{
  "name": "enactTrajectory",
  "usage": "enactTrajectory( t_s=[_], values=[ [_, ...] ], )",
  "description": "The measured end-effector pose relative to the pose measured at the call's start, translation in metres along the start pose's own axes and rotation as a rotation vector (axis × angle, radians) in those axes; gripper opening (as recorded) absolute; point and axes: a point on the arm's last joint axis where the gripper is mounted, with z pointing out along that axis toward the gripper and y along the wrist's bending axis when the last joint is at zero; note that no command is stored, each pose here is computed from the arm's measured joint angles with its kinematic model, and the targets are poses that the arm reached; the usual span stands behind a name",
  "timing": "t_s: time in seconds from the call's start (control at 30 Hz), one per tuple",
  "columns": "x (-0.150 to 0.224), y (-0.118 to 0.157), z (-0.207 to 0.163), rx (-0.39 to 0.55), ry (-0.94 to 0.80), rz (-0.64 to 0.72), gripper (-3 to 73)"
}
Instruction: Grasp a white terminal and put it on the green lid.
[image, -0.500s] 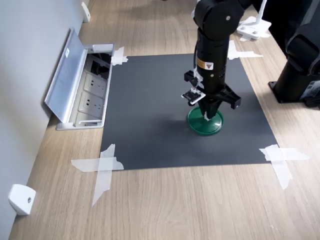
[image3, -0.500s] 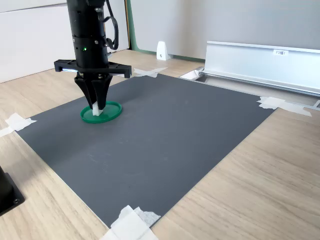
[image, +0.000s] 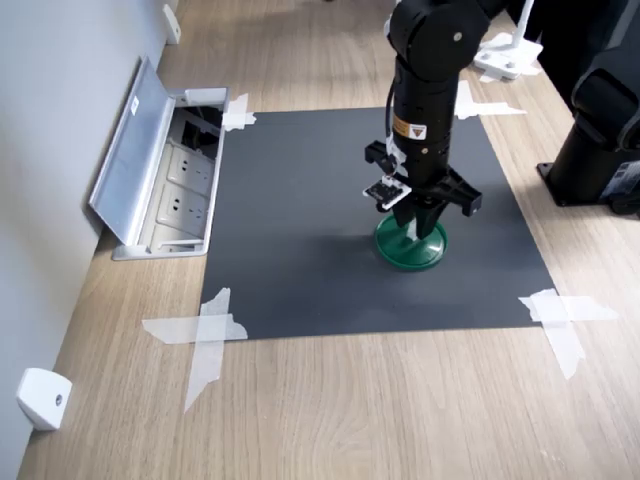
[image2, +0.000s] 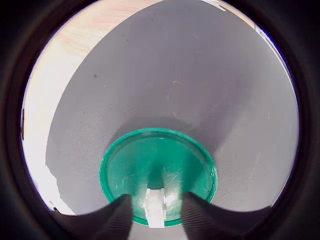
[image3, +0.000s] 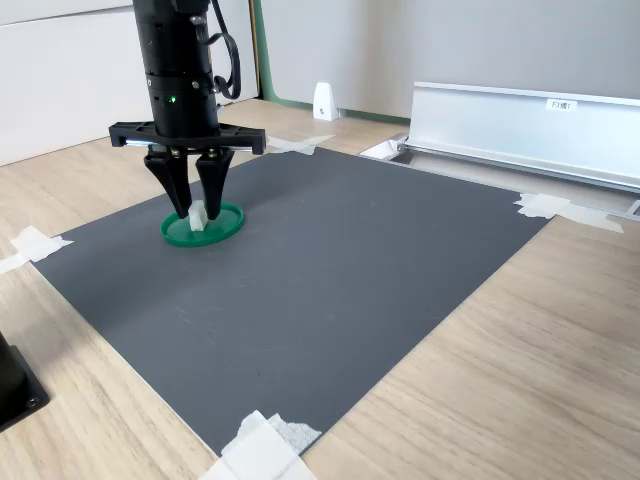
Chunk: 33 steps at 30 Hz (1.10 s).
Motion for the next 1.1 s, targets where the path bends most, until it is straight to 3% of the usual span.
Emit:
enactTrajectory(
  t_s=[0.17,0.37,0.47,0.67,0.77,0.9,1.1],
  values=[
    [0.001,0.000,-0.002,-0.010,0.028,-0.004,62.5],
    [-0.007,-0.002,-0.035,0.038,-0.099,-0.005,60.7],
    [-0.003,-0.001,-0.068,0.072,-0.275,0.041,48.8],
    [0.026,-0.019,-0.136,0.212,-0.639,0.277,7.2],
    [0.052,-0.020,-0.169,0.328,-0.825,0.365,1.1],
    [0.089,-0.007,-0.189,0.429,-0.990,0.442,-0.4],
    [0.139,0.023,-0.168,0.525,-1.082,0.466,-0.5]
  ],
)
